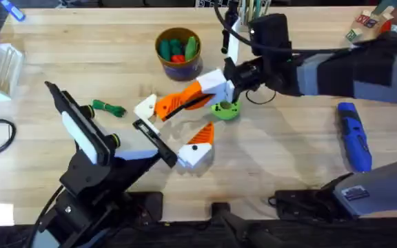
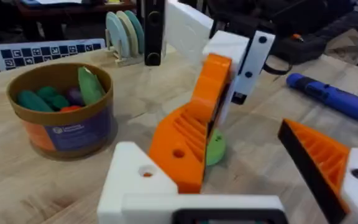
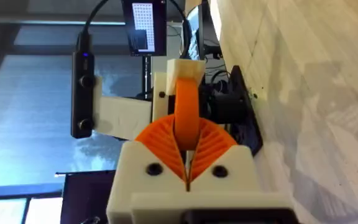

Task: Pick up the gripper from the table and insert it into the empty holder that is missing its gripper. Then pick up a screw, insert it into the mounting hole, and use the screwdriver to tighten it. Finally, clean up the table by picking up the vegetable and placing it into the bucket.

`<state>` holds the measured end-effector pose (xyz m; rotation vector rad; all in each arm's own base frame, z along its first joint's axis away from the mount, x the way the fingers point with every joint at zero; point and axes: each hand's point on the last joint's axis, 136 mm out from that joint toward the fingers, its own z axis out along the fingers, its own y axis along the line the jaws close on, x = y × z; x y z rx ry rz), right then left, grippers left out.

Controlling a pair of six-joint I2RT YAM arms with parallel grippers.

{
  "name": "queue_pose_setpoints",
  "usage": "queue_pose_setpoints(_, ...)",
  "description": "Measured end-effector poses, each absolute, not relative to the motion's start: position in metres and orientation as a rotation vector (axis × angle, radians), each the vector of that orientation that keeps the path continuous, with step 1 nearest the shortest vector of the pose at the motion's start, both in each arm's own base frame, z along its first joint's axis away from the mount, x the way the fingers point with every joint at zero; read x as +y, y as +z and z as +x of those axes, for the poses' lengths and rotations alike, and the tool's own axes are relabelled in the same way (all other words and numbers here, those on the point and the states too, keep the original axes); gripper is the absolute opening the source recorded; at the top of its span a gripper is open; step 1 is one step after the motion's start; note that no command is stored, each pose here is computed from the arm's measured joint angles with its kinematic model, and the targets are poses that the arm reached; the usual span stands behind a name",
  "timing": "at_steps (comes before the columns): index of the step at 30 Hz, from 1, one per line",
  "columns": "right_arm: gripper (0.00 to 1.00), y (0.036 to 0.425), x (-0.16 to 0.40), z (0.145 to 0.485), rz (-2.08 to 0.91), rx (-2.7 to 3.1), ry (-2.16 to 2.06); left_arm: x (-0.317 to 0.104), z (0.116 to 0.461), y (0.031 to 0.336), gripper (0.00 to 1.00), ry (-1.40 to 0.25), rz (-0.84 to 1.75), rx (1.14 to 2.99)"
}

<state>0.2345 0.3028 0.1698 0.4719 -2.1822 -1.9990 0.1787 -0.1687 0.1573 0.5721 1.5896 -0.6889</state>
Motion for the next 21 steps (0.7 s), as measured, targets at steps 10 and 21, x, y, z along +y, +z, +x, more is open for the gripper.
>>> queue_pose_setpoints(10, 0.009, 0.168, 0.315, 0.245, 0.411, -2.149, -1.955, -0.164, 0.183, 0.157, 0.986, -0.662, 0.546, 1.598)
queue_pose_setpoints(21, 0.008, 0.166, 0.321, 0.248, 0.408, -2.143, -1.945, -0.162, 0.185, 0.156, 0.986, -0.658, 0.528, 1.604)
